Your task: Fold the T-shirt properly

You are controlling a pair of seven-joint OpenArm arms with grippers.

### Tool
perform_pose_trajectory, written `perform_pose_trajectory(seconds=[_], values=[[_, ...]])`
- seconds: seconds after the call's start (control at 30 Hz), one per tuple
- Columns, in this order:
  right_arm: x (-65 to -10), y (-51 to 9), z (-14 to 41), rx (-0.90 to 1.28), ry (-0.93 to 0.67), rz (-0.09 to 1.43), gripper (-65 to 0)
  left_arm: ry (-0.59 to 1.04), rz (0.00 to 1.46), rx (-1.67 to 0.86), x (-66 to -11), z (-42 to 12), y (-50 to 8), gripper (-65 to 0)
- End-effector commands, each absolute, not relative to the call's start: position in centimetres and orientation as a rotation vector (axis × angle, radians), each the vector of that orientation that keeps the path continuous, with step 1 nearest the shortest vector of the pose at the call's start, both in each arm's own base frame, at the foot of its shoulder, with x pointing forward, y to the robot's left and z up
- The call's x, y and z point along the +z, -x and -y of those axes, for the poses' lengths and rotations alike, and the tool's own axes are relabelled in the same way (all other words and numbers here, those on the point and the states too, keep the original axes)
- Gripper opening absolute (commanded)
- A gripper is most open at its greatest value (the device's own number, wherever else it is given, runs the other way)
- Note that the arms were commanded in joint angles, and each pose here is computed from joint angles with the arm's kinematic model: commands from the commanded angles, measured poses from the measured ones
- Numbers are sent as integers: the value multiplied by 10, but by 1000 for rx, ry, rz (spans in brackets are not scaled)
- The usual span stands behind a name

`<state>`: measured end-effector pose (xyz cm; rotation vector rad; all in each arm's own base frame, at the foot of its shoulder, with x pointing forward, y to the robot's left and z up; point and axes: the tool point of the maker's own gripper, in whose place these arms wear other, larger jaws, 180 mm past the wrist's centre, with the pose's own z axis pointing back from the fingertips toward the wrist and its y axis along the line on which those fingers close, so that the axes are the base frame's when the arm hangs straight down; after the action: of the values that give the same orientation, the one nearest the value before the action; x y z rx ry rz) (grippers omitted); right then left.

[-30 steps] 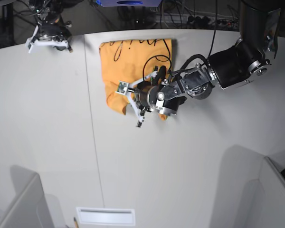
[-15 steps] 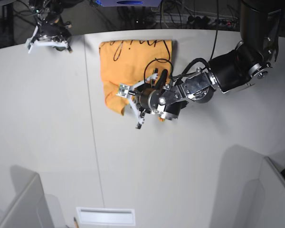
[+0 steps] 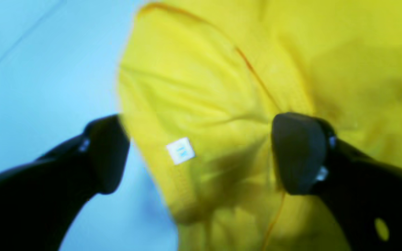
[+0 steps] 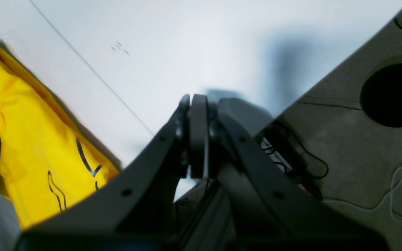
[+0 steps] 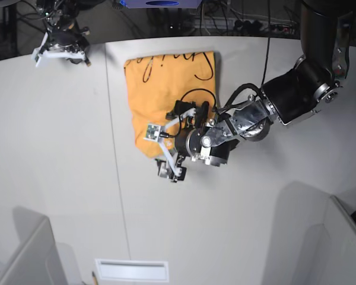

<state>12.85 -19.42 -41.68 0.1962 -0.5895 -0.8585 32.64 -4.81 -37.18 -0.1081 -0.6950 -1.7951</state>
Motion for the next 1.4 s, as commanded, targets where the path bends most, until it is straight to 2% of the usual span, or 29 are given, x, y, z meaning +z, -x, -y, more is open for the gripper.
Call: perform_pose_trajectory(seconds=[0.0,0.1,0.2,0.27,0.3,0.33,0.43,0.47,0.53,0.6,0.7,0.9,1.0,1.07,1.2,1.37], values=[[-411,-132,196,-843,-196,615,-650,101,815,-1778,-337,66,-343,-2],[-410,-135,197,-842,-197,621,-650,15,904,-1693,-295,60,-367,-3],[-405,-142,195,-794,-217,652,-650,25,1034,-1576,-244,54,-371,-8],[-397,-148,189,-730,-252,691,-650,27,1104,-1503,-219,43,-367,-74],[-392,-152,190,-713,-258,714,-650,-3,1122,-1465,-212,31,-366,-145],[-388,-153,191,-712,-254,734,-650,-35,1135,-1420,-206,15,-364,-244],[-383,-153,197,-713,-229,780,-650,-57,1111,-1236,-217,-31,-363,-579],[-383,-151,199,-714,-219,785,-650,-70,1087,-1158,-226,-52,-364,-650],[-384,-149,205,-674,-163,791,-650,-77,1054,-1038,-242,-85,-358,-650],[-384,-147,208,-613,-97,792,-650,-16,1065,-983,-257,-94,-341,-650],[-386,-139,207,-501,6,801,-650,128,1118,-997,-279,-90,-302,-650],[-358,-117,211,-331,222,991,-650,526,1200,-912,-304,-83,-197,-650],[-343,-104,210,-235,313,1054,-650,635,1204,-819,-311,-87,-164,-650],[-339,-95,207,-176,355,1061,-650,650,1164,-788,-323,-96,-142,-650],[-353,-69,193,-119,337,960,-650,621,1006,-830,-360,-108,-89,-650],[-398,-21,176,-128,274,727,-650,609,796,-842,-411,-122,-22,-650]])
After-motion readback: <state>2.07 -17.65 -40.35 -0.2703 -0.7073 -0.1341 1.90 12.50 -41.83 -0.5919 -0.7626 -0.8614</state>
